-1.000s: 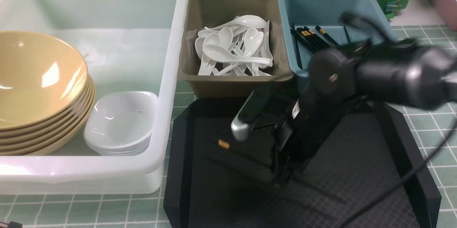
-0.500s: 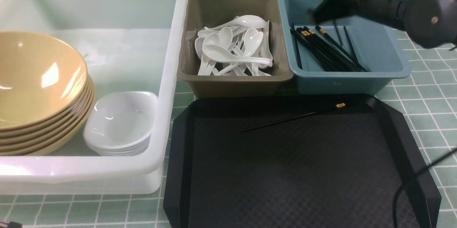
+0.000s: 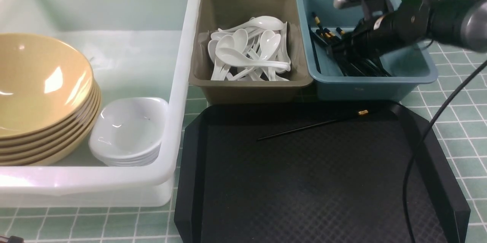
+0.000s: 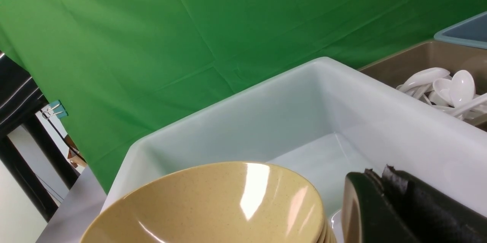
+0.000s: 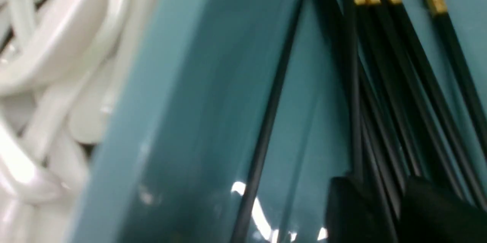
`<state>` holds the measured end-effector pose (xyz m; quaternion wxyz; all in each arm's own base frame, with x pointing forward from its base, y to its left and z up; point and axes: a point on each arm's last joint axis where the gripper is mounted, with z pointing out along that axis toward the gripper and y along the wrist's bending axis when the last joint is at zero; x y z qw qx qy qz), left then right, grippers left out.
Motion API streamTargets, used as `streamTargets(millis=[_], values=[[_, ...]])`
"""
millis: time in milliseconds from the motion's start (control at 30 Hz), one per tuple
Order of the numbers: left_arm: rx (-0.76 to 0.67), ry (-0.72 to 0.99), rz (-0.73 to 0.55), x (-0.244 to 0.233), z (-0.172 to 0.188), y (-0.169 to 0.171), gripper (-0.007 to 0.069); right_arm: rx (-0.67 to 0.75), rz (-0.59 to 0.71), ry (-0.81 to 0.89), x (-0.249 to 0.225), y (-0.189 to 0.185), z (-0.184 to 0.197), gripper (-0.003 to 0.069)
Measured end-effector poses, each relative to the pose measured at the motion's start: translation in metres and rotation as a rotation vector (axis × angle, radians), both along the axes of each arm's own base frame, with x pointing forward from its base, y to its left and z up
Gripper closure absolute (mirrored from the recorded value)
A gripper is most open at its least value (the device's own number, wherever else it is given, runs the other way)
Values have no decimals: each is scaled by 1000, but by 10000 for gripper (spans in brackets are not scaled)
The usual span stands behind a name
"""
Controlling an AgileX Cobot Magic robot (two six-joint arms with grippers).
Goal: On blue table put chopsticks spoon bowls plates into blue grey white boxes.
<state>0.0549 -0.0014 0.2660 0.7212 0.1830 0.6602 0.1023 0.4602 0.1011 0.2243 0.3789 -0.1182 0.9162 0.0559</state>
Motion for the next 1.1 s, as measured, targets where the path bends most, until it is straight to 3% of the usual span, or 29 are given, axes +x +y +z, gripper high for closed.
streamTargets(millis=[133,233,367,467,600,767,1100], values=[[-2,0,0,0,0,0,620,-40,70,15,-7,5,43,263],[-4,0,0,0,0,0,620,-150,269,149,-41,25,78,258],[-8,0,-1,0,0,0,620,-217,564,370,-85,64,72,277],[-9,1,0,0,0,0,620,-239,698,454,-103,89,49,288],[-1,-1,1,0,0,0,620,-278,790,514,-110,112,14,290],[4,-3,2,0,0,0,620,-355,897,462,-103,131,-20,289],[6,-3,3,0,0,0,620,-466,888,338,-86,131,-35,291]])
